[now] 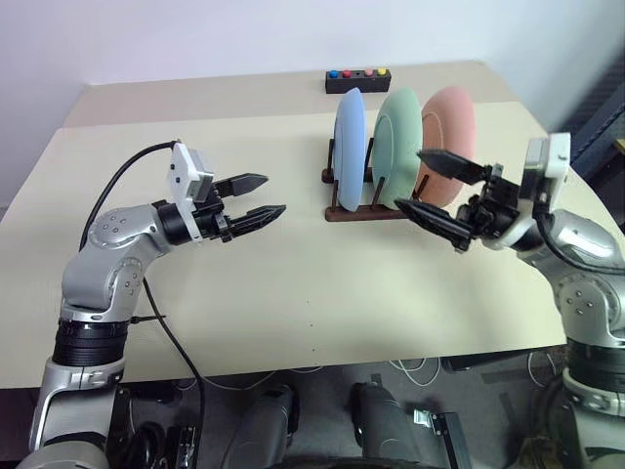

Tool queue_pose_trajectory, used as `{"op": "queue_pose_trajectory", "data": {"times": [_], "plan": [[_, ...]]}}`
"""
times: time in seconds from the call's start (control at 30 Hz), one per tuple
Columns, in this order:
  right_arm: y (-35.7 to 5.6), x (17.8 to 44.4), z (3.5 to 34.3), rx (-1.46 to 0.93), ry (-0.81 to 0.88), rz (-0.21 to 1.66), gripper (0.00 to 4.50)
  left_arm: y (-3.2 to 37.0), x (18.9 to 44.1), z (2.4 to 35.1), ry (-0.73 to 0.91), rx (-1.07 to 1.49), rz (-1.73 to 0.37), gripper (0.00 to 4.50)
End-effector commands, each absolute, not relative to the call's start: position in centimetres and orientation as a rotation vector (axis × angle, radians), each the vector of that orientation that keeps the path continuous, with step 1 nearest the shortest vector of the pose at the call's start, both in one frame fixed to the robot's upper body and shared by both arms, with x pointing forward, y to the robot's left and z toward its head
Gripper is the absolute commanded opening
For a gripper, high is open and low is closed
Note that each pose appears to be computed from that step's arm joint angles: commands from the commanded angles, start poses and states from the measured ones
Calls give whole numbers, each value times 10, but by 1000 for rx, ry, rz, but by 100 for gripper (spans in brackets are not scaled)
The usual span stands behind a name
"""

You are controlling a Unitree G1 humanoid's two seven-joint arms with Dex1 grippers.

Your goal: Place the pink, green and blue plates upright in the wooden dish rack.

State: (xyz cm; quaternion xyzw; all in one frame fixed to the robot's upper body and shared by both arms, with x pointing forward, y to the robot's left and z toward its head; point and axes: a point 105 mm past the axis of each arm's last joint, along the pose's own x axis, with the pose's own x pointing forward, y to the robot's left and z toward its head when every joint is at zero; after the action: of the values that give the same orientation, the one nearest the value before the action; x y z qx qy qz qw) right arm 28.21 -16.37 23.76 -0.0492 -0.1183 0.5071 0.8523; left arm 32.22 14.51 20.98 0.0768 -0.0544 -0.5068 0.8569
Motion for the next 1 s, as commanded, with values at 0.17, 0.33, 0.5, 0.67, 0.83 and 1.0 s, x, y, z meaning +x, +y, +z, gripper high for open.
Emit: {"op": "queue_pose_trajectory", "data": {"times": [0.17, 0.33, 0.5, 0.67, 0.83, 1.0], "plan": [[-202, 273, 227, -211, -180, 969, 446, 173, 308, 210, -92, 190, -1117, 328], [-217, 255, 211, -263, -93, 995, 446, 200, 306, 202, -43, 193, -1096, 328], [-222, 249, 213, -251, -92, 1004, 446, 211, 302, 198, -15, 194, -1108, 328], [-225, 245, 209, -307, -105, 998, 446, 215, 286, 185, 53, 219, -1180, 328], [-230, 243, 210, -309, -100, 1001, 446, 216, 284, 179, 39, 304, -1163, 328], [-232, 243, 208, -315, -88, 1018, 446, 217, 277, 182, 25, 293, -1148, 328]]}}
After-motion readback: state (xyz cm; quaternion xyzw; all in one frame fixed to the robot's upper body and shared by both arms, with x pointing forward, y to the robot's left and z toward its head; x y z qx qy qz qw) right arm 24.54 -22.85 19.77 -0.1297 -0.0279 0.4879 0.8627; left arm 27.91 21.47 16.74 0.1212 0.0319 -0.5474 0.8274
